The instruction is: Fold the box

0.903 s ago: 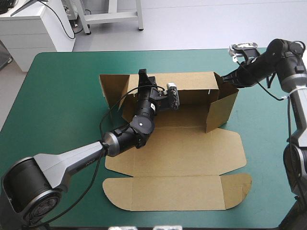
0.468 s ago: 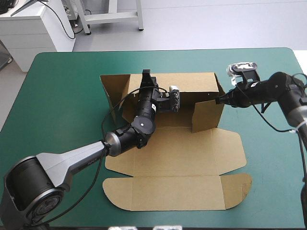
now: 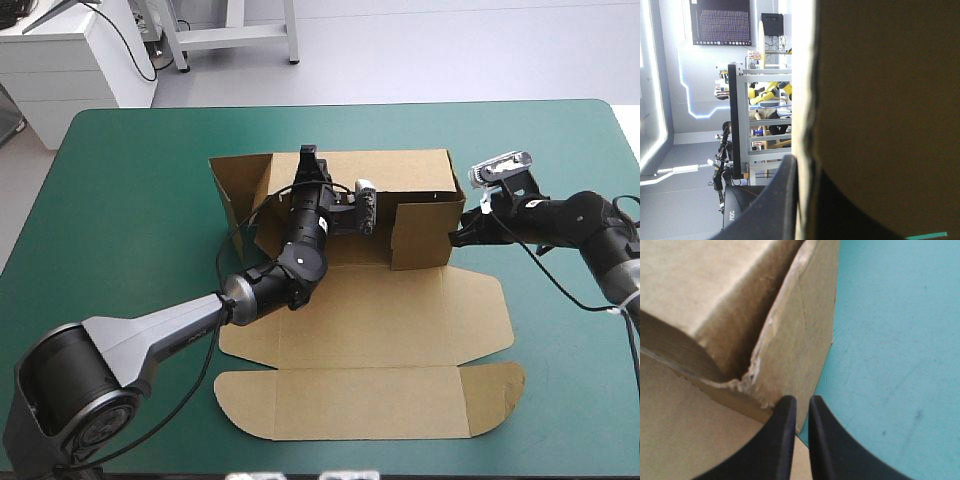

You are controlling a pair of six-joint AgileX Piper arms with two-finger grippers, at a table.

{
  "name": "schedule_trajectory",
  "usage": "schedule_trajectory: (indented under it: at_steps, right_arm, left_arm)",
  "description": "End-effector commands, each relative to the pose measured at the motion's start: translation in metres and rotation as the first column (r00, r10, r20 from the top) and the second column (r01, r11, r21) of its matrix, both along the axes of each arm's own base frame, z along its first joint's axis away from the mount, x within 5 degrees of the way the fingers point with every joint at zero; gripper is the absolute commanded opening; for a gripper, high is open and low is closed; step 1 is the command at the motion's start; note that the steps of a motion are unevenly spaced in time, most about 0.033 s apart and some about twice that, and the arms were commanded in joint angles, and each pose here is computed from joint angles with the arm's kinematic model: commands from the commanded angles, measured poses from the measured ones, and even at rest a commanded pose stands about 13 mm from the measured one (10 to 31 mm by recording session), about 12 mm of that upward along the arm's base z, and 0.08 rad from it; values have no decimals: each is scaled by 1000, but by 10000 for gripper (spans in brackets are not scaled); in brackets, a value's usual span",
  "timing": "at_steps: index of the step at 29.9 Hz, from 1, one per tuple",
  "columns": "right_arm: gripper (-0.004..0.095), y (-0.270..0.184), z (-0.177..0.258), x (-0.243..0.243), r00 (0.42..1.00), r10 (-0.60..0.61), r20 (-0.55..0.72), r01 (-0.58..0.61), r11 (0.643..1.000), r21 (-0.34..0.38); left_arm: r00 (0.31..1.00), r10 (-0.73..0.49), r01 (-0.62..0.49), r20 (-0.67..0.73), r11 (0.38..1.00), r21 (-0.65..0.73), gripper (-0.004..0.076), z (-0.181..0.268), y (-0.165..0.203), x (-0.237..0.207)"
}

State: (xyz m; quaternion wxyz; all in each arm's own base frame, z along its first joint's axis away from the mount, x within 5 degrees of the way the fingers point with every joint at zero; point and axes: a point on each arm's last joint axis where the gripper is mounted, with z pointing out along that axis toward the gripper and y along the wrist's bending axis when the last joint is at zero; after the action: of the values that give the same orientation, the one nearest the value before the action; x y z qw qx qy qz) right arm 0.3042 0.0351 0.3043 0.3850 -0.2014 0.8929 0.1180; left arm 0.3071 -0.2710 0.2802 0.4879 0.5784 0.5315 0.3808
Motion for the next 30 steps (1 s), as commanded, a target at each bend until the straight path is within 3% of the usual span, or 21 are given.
schedule_trajectory:
  at_steps: [1, 4, 6, 10, 19, 24, 30]
  right_arm:
    - [330, -1, 21, -6, 996, 20, 90, -17, 999, -31]
    - [526, 0, 18, -7, 994, 76, 78, -70, 995, -75]
    - [583, 1, 17, -8, 990, 119, 79, -111, 989, -98]
    - [588, 2, 17, -2, 984, 121, 130, -110, 990, -92]
    - [587, 8, -11, 24, 995, 65, 72, -70, 996, 63]
    - [505, 7, -18, 32, 996, 36, 79, -43, 995, 85]
    - [205, 16, -18, 35, 982, 109, 153, -118, 992, 51]
  left_arm:
    - [999, 25, -23, 38, 998, -56, -8, 20, 4, -3]
    - [999, 26, -24, 37, 998, -58, -8, 20, 4, -3]
    - [999, 31, -28, 33, 996, -79, -8, 20, 4, -3]
    - [999, 36, -33, 29, 994, -101, -8, 20, 4, -3]
    - [999, 42, -39, 22, 990, -137, -8, 20, 3, -3]
    - [999, 34, -31, 20, 990, -137, -8, 20, 3, -3]
    - [1000, 25, -23, 16, 990, -138, -8, 20, 2, -3]
